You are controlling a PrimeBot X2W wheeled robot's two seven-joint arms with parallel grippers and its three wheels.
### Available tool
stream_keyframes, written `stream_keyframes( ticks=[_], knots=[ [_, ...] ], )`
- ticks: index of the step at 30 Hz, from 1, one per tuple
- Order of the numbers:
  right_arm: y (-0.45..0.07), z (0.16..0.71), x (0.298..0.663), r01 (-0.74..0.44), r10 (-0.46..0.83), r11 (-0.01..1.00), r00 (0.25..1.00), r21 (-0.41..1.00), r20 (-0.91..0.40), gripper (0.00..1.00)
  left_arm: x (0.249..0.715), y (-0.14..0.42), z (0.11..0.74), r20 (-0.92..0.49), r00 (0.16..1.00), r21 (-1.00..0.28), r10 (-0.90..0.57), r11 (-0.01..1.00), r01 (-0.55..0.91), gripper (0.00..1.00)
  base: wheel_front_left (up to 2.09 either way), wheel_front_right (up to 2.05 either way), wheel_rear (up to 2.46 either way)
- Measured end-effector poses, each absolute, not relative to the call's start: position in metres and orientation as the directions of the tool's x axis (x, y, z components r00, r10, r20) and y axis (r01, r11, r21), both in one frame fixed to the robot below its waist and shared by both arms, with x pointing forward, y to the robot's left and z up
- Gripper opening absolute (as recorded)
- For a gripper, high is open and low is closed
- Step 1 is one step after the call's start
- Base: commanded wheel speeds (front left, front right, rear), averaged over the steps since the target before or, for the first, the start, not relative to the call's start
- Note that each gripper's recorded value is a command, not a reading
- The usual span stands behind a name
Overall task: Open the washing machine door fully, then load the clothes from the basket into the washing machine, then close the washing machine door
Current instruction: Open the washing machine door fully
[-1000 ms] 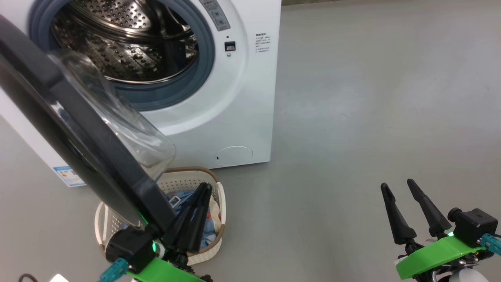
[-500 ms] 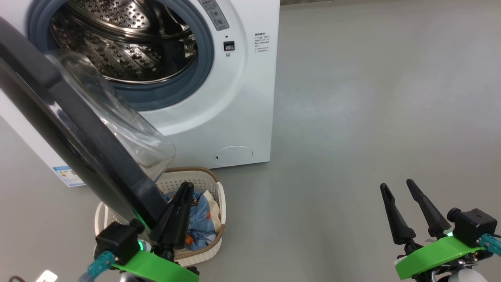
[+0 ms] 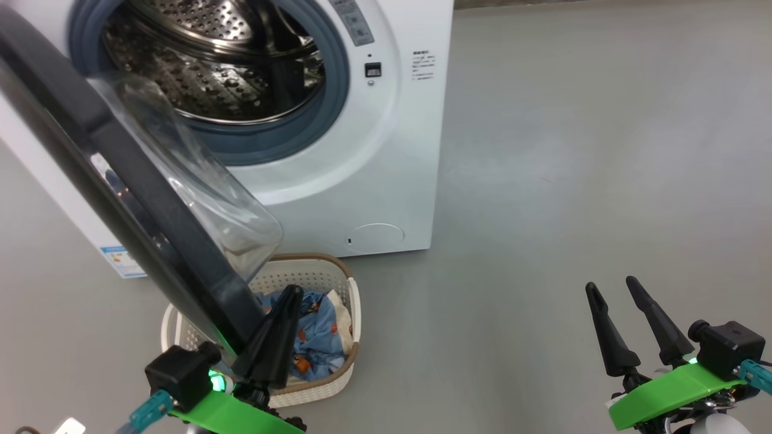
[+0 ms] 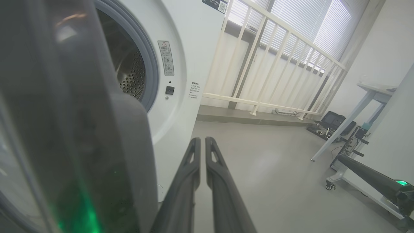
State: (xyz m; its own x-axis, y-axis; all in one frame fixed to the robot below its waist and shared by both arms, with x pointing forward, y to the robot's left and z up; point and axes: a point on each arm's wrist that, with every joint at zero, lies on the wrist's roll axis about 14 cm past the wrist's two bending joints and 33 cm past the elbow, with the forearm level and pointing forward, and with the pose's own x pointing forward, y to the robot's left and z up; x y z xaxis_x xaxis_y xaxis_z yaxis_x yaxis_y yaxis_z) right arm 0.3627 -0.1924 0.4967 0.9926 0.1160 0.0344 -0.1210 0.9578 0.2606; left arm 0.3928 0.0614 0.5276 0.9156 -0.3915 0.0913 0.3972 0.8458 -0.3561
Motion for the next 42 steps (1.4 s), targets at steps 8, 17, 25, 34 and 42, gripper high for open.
stream_keyframes(
  ticks=[8, 17, 25, 34, 42],
  knots=[
    [-0.176, 0.495, 0.372, -0.164, 0.162, 0.949, 0.986, 0.270, 0.030, 1.00, 0.383, 0.085, 0.525, 0.082, 0.939, -0.360, -0.335, 0.868, 0.341, 0.00, 0.00, 0.00, 0.00],
    [-0.151, 0.496, 0.383, -0.233, 0.232, 0.933, 0.972, 0.274, 0.034, 1.00, 0.368, 0.126, 0.519, 0.048, 0.971, -0.333, -0.234, 0.913, 0.236, 0.00, 0.00, 0.00, 0.00],
    [-0.129, 0.497, 0.392, -0.288, 0.288, 0.916, 0.957, 0.280, 0.040, 1.00, 0.352, 0.167, 0.517, 0.028, 0.993, -0.310, -0.114, 0.943, 0.117, 0.00, 0.00, 0.00, 0.00],
    [-0.106, 0.495, 0.402, -0.336, 0.340, 0.894, 0.940, 0.295, 0.040, 1.00, 0.340, 0.205, 0.520, 0.024, 1.000, -0.309, 0.005, 0.951, 0.003, 0.00, 0.00, 0.00, 0.00],
    [-0.084, 0.489, 0.409, -0.378, 0.390, 0.873, 0.921, 0.308, 0.025, 1.00, 0.327, 0.243, 0.519, 0.012, 0.993, -0.299, 0.120, 0.948, -0.111, 0.00, 0.00, 0.00, 0.00]
  ],
)
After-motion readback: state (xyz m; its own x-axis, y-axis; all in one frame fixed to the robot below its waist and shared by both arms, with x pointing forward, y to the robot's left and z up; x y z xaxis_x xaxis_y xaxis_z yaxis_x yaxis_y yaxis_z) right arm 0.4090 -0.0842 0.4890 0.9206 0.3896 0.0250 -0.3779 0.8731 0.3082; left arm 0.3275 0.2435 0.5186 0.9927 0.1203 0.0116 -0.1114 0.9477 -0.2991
